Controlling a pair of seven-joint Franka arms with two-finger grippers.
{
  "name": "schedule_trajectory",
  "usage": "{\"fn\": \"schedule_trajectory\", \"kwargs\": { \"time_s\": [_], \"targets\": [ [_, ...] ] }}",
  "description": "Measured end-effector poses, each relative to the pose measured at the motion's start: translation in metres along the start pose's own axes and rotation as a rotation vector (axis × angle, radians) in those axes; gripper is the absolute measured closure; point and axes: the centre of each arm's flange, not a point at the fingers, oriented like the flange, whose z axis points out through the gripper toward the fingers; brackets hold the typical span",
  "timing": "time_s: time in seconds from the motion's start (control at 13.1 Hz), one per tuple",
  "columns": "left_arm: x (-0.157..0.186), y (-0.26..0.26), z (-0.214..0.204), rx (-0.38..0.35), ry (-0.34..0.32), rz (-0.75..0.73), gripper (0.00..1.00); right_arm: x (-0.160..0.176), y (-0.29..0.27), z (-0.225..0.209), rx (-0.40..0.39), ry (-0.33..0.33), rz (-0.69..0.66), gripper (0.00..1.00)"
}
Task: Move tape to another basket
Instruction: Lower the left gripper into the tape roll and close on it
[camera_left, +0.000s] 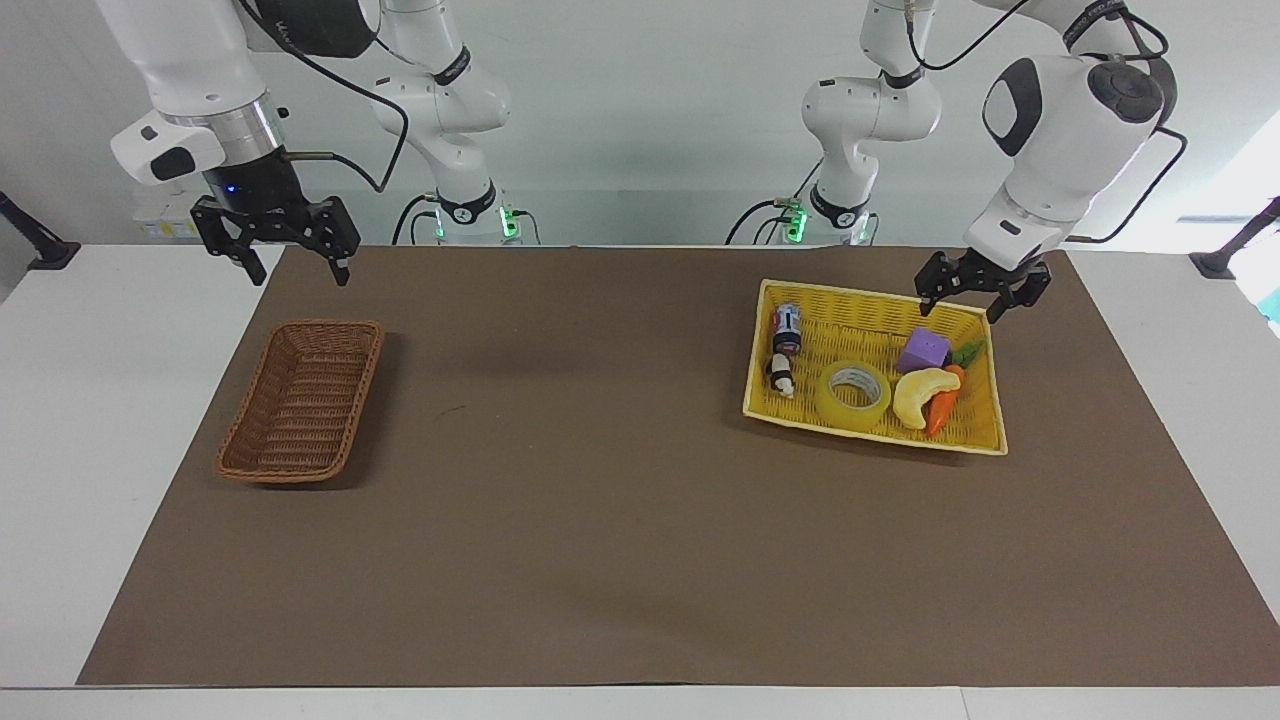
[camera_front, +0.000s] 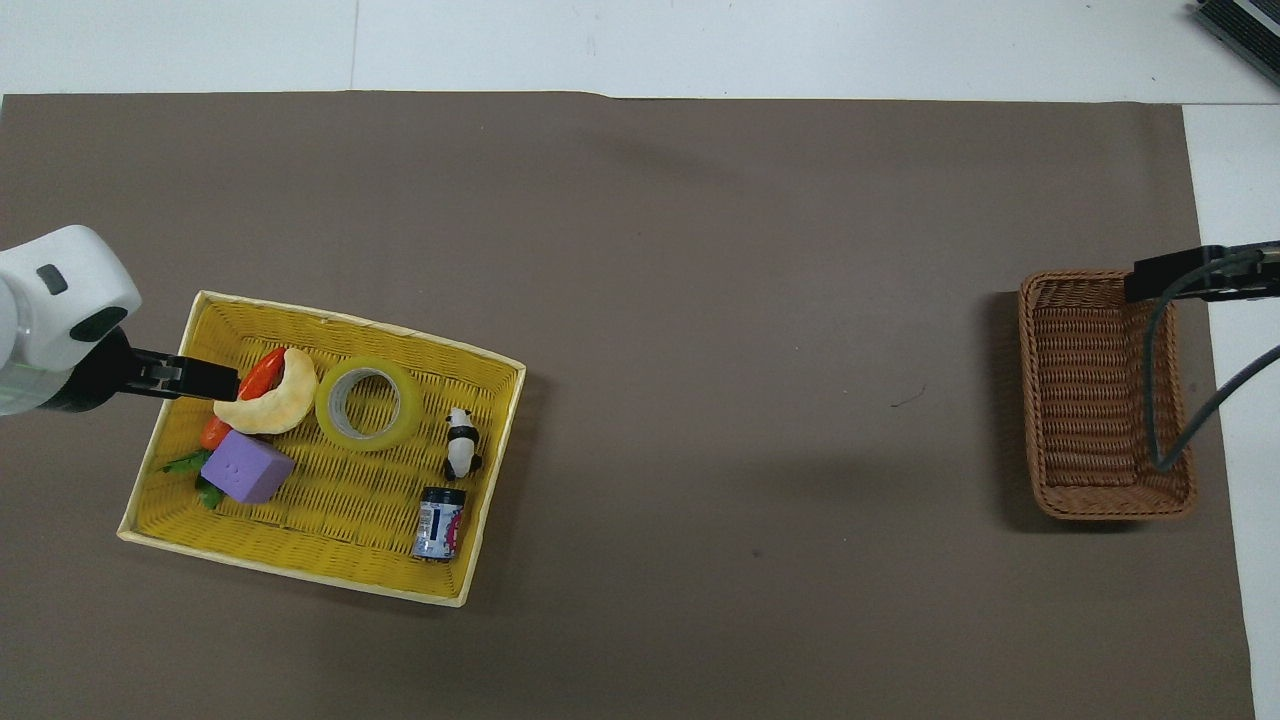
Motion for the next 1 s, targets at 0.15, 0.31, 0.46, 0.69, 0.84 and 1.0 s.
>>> {"fn": "schedule_trajectory", "kwargs": {
  "time_s": [0.15,0.31,0.46,0.69,0.84,1.0],
  "targets": [
    [0.003,0.002,0.019,-0.016,-0.008,-0.041,0.0,0.0,0.0,0.0,0.0,0.0,0.0,0.0],
    [0.008,0.011,0.032,-0.017,-0.016,-0.061,0.0,0.0,0.0,0.0,0.0,0.0,0.0,0.0],
    [0.013,0.016,0.055,-0.022,-0.015,-0.073,0.0,0.0,0.0,0.0,0.0,0.0,0.0,0.0],
    [0.017,0.017,0.099,-0.044,-0.032,-0.095,0.0,0.0,0.0,0.0,0.0,0.0,0.0,0.0],
    [0.017,0.023,0.12,-0.041,-0.039,-0.1,0.0,0.0,0.0,0.0,0.0,0.0,0.0,0.0],
    [0.012,0.027,0.135,-0.039,-0.047,-0.102,0.0,0.0,0.0,0.0,0.0,0.0,0.0,0.0]
  ]
}}
